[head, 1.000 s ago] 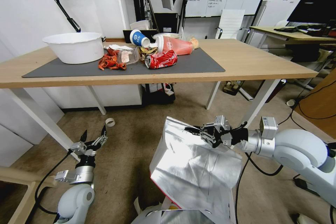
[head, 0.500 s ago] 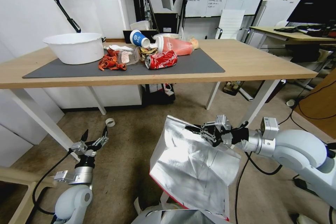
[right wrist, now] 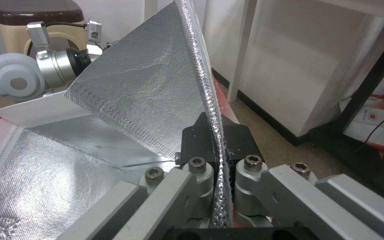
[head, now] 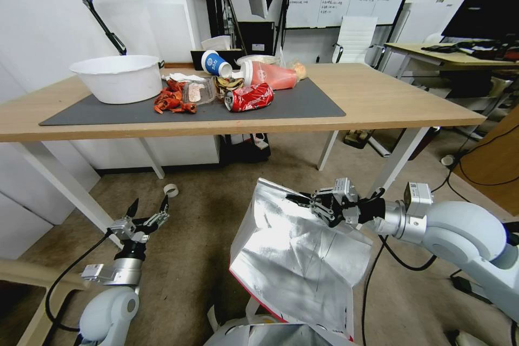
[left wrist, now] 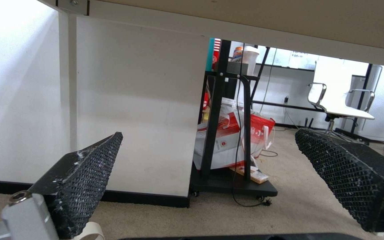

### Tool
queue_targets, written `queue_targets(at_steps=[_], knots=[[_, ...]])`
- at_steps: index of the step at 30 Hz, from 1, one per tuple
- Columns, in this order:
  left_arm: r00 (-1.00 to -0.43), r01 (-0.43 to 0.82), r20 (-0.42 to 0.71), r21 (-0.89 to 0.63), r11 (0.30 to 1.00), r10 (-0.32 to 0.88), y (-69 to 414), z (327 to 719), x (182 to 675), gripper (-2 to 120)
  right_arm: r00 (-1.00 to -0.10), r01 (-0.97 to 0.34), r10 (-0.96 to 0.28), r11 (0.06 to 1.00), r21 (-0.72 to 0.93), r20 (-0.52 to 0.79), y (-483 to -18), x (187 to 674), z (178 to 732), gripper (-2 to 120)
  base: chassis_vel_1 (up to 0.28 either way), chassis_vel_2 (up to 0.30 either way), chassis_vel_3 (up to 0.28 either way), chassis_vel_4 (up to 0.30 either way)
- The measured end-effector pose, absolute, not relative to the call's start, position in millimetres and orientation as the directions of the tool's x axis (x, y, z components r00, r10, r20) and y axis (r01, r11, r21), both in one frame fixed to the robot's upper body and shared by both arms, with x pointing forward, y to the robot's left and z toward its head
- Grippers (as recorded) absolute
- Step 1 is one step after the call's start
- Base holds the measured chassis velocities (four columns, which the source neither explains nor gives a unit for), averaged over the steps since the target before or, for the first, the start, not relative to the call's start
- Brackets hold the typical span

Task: Pick up the food delivery bag from the floor and place it on the table.

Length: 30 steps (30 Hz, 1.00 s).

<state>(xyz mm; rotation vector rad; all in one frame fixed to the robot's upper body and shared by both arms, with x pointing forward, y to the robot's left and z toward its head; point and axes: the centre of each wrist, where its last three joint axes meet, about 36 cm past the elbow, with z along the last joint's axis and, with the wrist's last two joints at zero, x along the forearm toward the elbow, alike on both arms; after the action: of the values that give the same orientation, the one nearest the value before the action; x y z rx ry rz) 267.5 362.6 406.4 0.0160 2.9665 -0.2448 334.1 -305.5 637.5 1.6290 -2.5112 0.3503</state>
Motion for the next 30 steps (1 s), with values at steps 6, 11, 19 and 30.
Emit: queue_targets(at_steps=[6, 11, 19, 30], knots=[[-0.987, 0.028, -0.163, -0.162, 0.986, 0.001, 362.8, 407.5, 269.2, 100, -0.408, -0.913, -0.882, 0.389, -0.125, 0.234, -305.3, 334.0, 637.5, 0, 0.0, 0.0, 0.0, 0.0], [-0.987, 0.029, -0.163, -0.165, 0.986, 0.002, 362.3, 407.6, 269.7, 100, -0.404, -0.915, -0.884, 0.385, -0.122, 0.237, -304.7, 333.5, 637.1, 0, 0.0, 0.0, 0.0, 0.0], [-0.987, 0.032, -0.16, -0.163, 0.986, 0.005, 362.6, 409.7, 269.7, 100, -0.387, -0.922, -0.89, 0.369, -0.12, 0.241, -302.4, 331.8, 639.6, 0, 0.0, 0.0, 0.0, 0.0], [-0.988, 0.033, -0.155, -0.157, 0.987, 0.008, 364.2, 411.6, 267.8, 100, -0.383, -0.924, -0.892, 0.365, -0.117, 0.24, -301.6, 330.5, 638.8, 0, 0.0, 0.0, 0.0, 0.0]])
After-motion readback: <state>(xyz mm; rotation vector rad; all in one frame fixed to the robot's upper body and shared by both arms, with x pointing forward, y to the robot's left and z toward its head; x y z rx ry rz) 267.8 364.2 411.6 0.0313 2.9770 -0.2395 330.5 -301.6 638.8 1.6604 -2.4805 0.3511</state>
